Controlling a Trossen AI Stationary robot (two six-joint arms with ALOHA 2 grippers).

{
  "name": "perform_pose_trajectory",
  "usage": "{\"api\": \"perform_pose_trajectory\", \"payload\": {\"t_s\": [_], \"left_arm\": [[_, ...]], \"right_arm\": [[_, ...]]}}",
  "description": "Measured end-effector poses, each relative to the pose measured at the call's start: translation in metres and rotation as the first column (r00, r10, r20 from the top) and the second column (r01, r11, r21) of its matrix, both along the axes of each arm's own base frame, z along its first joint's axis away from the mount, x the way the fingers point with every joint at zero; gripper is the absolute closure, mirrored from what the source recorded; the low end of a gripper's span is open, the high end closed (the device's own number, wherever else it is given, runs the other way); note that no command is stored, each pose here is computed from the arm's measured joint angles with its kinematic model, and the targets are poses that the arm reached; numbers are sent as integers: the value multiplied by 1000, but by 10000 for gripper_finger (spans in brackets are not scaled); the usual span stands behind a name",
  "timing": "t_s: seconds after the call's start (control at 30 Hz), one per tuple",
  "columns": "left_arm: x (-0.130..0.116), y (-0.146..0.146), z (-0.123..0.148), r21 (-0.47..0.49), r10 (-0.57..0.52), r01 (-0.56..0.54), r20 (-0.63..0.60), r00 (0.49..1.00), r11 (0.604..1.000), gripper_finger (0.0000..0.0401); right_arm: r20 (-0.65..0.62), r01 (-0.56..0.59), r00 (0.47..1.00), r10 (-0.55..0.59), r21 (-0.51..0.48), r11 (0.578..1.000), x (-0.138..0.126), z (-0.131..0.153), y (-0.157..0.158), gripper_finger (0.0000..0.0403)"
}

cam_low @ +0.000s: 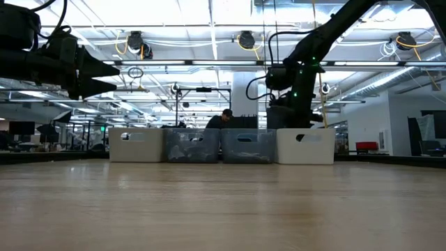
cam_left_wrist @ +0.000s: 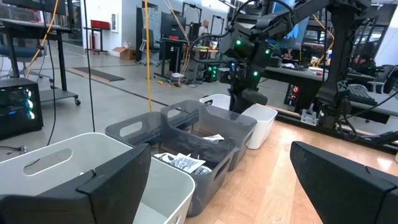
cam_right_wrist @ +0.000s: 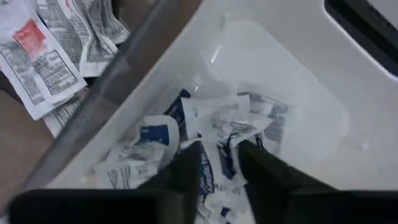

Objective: Pick & Place First Aid Supplies
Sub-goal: Put the alcohol pad into the white bin, then return to Home Position

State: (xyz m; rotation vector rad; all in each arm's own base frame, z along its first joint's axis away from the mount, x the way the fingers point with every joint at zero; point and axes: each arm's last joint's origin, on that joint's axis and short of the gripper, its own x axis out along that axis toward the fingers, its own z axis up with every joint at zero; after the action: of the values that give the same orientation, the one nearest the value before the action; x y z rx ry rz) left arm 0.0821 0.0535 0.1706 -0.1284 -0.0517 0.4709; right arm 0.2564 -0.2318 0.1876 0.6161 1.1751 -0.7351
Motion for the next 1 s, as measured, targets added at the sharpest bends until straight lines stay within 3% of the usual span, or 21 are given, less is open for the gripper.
{"api": "perform_pose_trajectory", "payload": {"t_s": [0.23,0.43,0.53,0.63,0.83,1.0], "left_arm": [[0,0,0,0,0,0,0,1000,1000,9],[0,0,0,0,0,0,0,1000,1000,9],[0,0,0,0,0,0,0,1000,1000,9],[0,0,0,0,0,0,0,1000,1000,9],[0,0,0,0,0,0,0,1000,1000,9],[0,0,0,0,0,0,0,1000,1000,9]], "right_arm": [[65,-25,997,30,-68,997,4,11,-2,193],[232,-55,964,129,-302,952,-1,37,-2,100],[298,-57,933,200,-426,903,-10,40,7,74],[353,-35,894,277,-561,827,-20,44,17,60],[383,36,818,428,-778,627,-49,53,42,56],[389,72,797,461,-820,568,-74,55,65,56]]}}
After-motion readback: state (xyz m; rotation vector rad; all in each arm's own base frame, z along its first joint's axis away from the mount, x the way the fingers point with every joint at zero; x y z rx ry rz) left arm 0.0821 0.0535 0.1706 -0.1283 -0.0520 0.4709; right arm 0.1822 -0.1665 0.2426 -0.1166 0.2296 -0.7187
